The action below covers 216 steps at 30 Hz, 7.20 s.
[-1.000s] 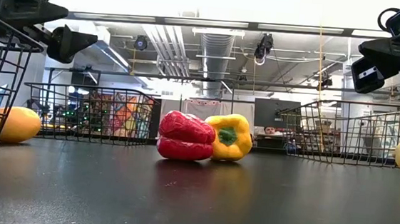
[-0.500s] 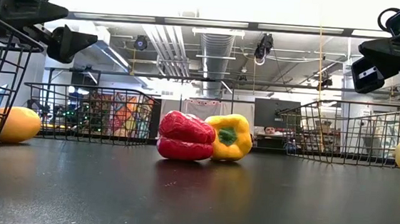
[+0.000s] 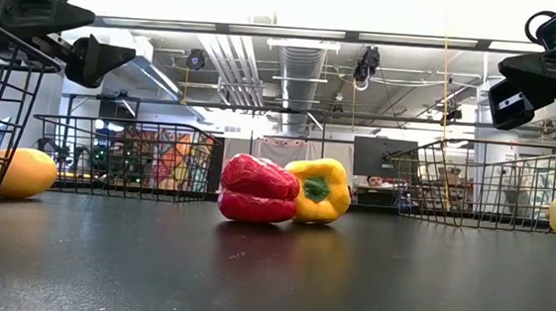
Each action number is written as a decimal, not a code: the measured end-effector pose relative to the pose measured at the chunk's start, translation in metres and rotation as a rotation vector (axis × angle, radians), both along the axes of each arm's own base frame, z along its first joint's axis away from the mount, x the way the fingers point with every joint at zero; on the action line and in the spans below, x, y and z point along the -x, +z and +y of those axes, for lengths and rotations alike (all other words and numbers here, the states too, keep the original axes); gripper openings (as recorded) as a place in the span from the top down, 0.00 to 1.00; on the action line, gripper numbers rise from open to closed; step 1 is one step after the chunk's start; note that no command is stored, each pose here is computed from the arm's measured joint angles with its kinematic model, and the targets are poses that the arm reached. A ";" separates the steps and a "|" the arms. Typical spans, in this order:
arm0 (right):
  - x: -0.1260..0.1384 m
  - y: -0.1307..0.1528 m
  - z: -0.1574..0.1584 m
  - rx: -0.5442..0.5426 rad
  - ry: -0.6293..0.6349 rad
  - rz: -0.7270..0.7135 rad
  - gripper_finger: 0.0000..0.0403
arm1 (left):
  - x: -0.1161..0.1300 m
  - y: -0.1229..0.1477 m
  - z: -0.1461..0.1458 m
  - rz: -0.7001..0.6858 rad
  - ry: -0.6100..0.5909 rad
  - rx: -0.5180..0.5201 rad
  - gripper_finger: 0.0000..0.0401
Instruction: Sort produce into baskets
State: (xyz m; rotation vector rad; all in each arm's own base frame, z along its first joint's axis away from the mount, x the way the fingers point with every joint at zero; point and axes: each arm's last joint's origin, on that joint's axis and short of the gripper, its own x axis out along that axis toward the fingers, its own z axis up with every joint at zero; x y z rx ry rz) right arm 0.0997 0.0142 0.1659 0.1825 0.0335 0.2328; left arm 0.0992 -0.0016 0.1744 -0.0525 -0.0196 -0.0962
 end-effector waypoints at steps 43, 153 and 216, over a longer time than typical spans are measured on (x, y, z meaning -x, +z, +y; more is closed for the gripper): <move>-0.152 0.096 0.043 -0.040 -0.418 0.237 0.97 | 0.000 0.000 0.000 0.001 0.000 0.000 0.10; -0.124 0.184 -0.086 -0.151 -1.200 1.269 0.20 | 0.000 0.000 0.000 0.000 0.000 0.000 0.10; -0.049 0.036 -0.194 -0.994 -1.527 1.462 0.05 | 0.000 0.000 0.000 0.000 -0.001 0.000 0.10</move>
